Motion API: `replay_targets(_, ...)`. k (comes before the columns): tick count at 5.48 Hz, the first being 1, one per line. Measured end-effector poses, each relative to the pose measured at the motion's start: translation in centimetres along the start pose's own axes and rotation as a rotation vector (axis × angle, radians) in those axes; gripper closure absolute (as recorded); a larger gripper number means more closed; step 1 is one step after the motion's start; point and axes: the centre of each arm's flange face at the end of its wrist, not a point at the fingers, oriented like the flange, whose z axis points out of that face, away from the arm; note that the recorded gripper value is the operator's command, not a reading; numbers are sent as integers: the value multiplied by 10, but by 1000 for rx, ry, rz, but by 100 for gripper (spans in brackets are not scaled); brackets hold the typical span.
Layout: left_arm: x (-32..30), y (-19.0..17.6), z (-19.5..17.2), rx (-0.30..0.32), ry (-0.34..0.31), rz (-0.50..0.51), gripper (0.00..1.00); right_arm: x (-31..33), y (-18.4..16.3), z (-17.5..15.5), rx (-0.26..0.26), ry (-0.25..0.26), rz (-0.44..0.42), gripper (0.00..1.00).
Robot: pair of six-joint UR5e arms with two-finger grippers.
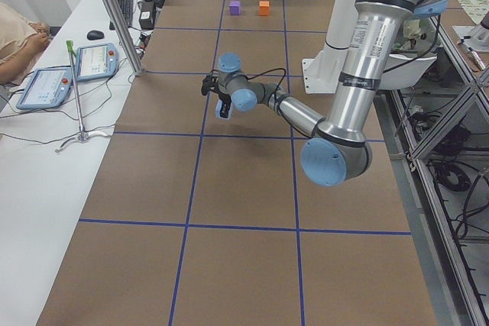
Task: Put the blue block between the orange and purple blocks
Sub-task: 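Carry the light blue cube with the left gripper to the table center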
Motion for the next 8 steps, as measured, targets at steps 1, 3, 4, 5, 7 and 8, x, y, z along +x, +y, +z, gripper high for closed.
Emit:
replay_targets(1, 110, -1, 8, -30, -18, -58, 89, -1, -1, -1, 2, 0, -2, 0)
replay_targets(3, 246, -4, 54, -63, -79, -147, 74, -1, -2, -1, 1, -1, 0, 0)
replay_targets(4, 264, -7, 80, -62, -110, -157, 36, 0, -2, 0, 1, -1, 1, 0)
replay_targets(5, 266, -9, 98, -52, -125, -155, 1, 0, -2, 0, 0, -1, 1, 0)
replay_targets(7, 262, -12, 107, -22, -147, -148, 0, -1, -3, -1, 3, -8, 0, 0)
replay_targets(8, 261, -18, 96, -2, -140, -144, 0, -5, -7, -4, 13, -16, -7, 0)
